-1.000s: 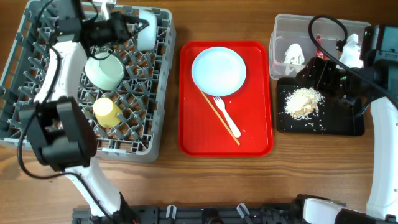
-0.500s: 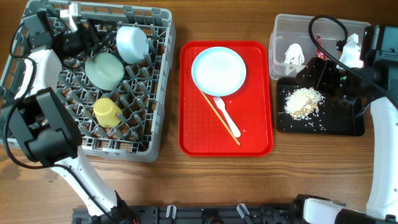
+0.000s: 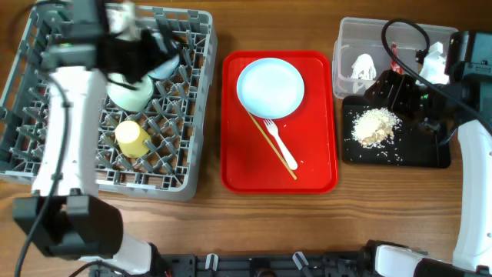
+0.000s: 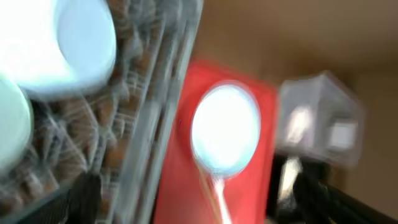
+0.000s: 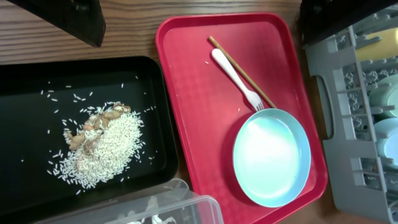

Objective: Sort waste into correct bins and load items into the dishwasher rack

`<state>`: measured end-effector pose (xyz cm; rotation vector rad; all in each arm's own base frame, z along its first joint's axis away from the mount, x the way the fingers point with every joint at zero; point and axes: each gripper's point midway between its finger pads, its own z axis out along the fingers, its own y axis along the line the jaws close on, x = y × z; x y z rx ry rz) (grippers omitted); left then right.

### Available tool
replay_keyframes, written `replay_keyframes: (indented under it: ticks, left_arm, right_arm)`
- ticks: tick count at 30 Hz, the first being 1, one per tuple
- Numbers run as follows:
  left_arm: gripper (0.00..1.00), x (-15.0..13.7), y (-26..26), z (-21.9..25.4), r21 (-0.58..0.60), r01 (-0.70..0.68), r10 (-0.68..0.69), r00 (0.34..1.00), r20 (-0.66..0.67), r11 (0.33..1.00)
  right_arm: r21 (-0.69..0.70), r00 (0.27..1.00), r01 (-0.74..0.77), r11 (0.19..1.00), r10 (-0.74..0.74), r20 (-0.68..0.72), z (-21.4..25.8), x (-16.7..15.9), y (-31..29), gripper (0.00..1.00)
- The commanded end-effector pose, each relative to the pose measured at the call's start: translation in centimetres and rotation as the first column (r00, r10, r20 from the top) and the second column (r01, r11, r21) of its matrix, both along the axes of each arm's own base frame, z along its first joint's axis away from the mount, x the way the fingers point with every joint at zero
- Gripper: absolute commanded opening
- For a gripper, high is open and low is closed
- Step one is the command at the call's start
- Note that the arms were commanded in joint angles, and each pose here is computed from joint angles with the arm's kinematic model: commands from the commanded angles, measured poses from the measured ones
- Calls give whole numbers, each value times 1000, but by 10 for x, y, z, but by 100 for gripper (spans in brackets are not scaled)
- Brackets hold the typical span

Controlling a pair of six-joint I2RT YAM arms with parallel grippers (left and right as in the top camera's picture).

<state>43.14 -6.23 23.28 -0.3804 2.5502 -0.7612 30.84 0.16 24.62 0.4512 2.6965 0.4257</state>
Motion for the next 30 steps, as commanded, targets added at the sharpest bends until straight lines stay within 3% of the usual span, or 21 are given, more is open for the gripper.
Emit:
replay_keyframes:
  ticks: [1,5,9,13,19,30]
  left_arm:
    - [100,-37,-51,-30,198,58,-29,989,-146,978]
    - [100,-65,-125,-42,191,216,-181,966,-187,958]
    - [100,-85,-154,-88,257,114,-25,945,-326,960]
    - [93,-98,-186,-138,287,146,-12,906,-423,947]
    - [93,-114,-191,-206,372,136,97,834,-543,918]
    - [92,-123,-178,-238,423,142,128,827,-548,895]
  right_arm:
    - [-1,999,-24,1000,24,24,6,1,1,99]
    - [-1,999,-24,1000,24,25,6,1,1,99]
    - [-1,999,-24,1000,24,24,6,1,1,99]
    - [-1,999,-25,1000,25,24,6,1,1,99]
    - [-10,999,-47,999,47,19,5,-1,2,99]
    - [-8,999,-44,999,44,18,5,-1,2,99]
